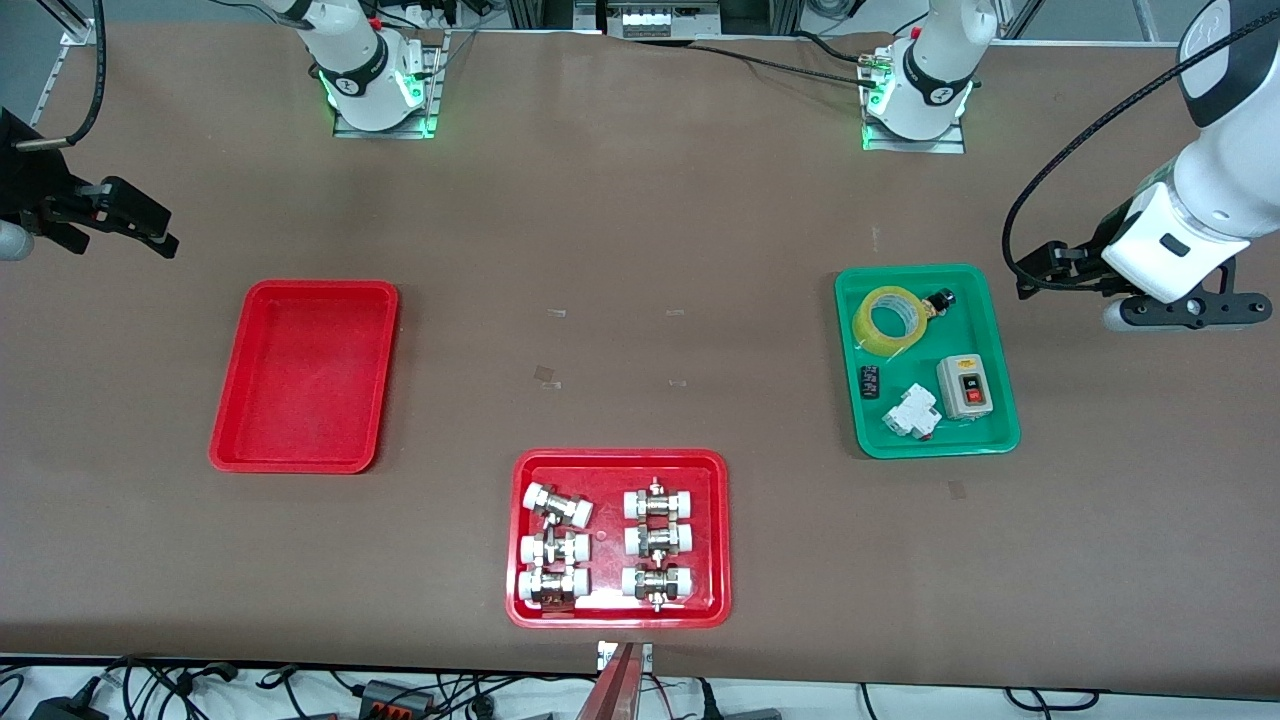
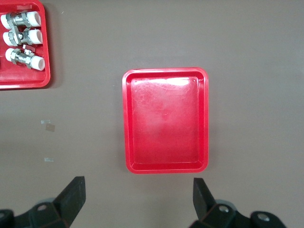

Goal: Left arm passes tape to right arm into tray

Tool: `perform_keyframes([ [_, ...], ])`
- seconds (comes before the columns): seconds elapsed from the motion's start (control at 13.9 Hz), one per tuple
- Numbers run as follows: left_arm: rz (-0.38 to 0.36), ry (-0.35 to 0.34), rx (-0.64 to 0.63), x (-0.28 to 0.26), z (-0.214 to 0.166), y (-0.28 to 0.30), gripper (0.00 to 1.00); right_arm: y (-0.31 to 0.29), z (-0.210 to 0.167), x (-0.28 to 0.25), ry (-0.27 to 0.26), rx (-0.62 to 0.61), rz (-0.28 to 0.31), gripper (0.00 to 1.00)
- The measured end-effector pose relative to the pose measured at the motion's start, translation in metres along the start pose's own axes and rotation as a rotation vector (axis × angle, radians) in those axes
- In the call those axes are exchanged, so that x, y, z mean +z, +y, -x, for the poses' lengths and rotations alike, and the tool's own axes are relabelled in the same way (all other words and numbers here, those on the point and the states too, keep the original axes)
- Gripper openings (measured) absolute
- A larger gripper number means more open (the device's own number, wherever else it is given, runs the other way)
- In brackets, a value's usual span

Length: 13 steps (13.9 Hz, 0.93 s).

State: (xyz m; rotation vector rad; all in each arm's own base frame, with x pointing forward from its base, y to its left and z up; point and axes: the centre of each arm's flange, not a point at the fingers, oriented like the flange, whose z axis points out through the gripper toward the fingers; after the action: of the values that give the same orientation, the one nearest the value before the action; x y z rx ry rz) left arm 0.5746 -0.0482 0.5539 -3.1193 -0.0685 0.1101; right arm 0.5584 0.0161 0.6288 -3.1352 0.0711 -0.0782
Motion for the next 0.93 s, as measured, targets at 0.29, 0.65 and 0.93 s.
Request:
perform_keyframes([
  [0.29, 0.0, 0.002, -0.004, -0.001, 0.0, -0.002, 1.0, 0.0, 0.0, 0.001, -0.002, 0.0, 0.0, 1.0],
  [0.65, 0.003, -0.002, -0.001, 0.003, -0.003, -0.001, 1.0, 0.0, 0.0, 0.001, -0.003, 0.0, 0.0, 1.0],
  [0.93, 0.0, -0.16, 0.008, 0.075, -0.025, 0.002, 1.0, 0.0, -0.001, 0.001, -0.003, 0.0, 0.0, 1.0],
])
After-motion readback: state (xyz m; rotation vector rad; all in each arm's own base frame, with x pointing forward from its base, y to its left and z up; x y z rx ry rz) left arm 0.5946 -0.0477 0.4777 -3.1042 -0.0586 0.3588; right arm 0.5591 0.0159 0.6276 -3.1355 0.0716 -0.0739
